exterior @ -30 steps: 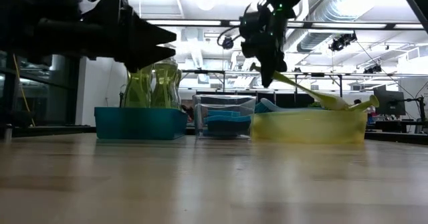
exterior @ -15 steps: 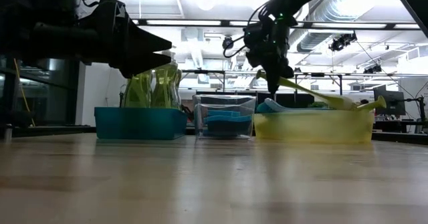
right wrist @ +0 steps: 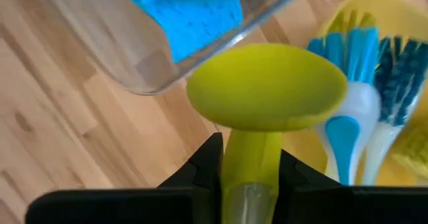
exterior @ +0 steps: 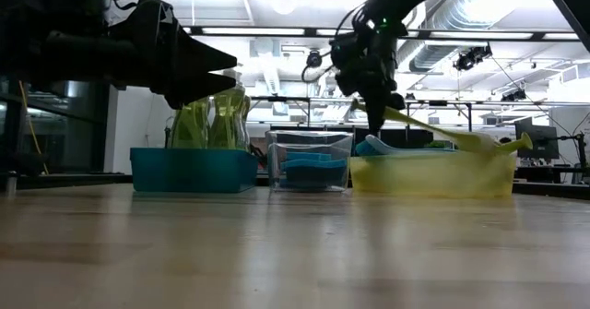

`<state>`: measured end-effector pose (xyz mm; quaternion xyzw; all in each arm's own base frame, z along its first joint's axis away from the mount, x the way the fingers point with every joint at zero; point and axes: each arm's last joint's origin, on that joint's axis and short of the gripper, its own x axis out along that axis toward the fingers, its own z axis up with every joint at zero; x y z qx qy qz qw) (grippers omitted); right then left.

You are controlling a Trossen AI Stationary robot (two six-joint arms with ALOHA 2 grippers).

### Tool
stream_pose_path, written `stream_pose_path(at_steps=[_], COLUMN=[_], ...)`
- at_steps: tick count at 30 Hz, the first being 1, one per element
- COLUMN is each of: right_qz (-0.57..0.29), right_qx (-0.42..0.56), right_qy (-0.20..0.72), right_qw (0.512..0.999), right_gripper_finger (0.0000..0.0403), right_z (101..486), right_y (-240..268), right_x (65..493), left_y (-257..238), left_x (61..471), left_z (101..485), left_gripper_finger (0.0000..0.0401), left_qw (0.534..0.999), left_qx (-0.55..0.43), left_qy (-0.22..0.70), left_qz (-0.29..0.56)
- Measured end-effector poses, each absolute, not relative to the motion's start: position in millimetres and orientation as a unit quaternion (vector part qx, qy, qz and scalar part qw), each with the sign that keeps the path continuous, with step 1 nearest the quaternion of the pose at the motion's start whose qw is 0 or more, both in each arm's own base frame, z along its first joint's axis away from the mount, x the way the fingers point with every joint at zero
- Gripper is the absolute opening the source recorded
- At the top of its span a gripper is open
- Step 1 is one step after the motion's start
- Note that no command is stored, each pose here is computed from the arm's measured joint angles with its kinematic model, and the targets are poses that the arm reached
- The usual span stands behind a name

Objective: Pick & Place Kitchen Sink Supplies
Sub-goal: Put the yellow dish brush into the yellow bin

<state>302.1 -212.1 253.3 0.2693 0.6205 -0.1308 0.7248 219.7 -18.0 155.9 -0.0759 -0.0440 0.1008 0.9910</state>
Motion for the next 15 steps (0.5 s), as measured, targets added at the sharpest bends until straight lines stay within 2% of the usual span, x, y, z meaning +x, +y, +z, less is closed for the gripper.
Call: stream_pose_path(at_steps=[6,11,15], right_qz=[-0.155,-0.183,-0.209], right_qx=[0.294,0.301,0.28], right_qy=[0.62,0.618,0.625], right_qw=[0.711,0.703,0.698], right_gripper_finger=[0.0055,0.0057,0.009], right_z=[221.4,209.9,209.5], right_y=[-215.6,-219.4,-221.7], right_x=[295.0,290.4,289.0], left_y=[-17.9,-17.9,-17.9], left_x=[219.7,219.8,219.9], left_z=[155.7,155.0,153.1], left_gripper_finger=[0.0291,0.0291,0.0291], left_qw=[0.991,0.99,0.99], left_qx=[-0.08,-0.088,-0.088], left_qy=[-0.044,-0.041,-0.032], left_qz=[0.102,0.102,0.103])
